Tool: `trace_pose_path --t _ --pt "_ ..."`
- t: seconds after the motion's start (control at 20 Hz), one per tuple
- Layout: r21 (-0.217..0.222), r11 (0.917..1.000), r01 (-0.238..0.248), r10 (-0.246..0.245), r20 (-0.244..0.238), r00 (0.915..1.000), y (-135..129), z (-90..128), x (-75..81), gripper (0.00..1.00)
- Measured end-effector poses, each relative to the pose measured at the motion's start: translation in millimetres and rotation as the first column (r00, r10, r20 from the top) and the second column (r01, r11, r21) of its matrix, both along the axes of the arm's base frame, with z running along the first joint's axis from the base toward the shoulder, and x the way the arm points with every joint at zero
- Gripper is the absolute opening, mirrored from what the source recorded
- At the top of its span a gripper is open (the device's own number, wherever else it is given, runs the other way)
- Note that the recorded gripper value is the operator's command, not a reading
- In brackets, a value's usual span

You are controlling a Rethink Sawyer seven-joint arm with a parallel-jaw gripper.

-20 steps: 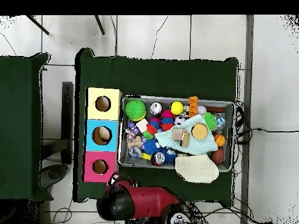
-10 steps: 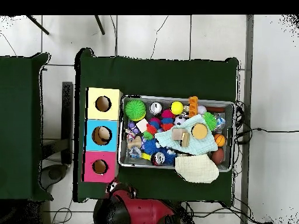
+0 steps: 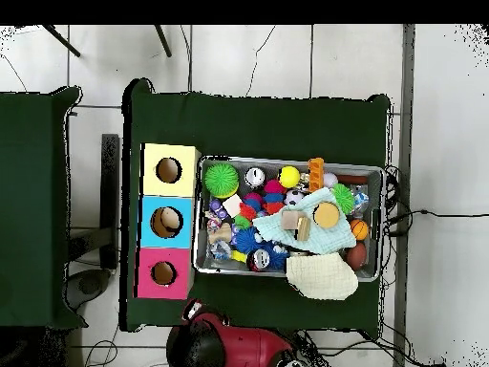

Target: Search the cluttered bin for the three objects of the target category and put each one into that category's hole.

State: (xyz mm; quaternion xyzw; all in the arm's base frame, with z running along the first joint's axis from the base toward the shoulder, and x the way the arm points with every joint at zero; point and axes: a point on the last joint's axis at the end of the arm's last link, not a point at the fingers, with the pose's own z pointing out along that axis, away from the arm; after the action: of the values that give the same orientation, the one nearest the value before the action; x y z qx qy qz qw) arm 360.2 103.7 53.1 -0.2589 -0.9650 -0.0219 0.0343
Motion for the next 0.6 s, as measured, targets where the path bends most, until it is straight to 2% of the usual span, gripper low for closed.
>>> trace_pose_path --t 0.4,0.6 --pt "0.005 0.9995 0.032 -0.032 -0.034 0.9989 -6.2 -16.4 0.7 1.0" --pt "0.005 0.9986 0.053 -0.053 -0.033 0.9981 -14.4 -25.6 10.0 1.0"
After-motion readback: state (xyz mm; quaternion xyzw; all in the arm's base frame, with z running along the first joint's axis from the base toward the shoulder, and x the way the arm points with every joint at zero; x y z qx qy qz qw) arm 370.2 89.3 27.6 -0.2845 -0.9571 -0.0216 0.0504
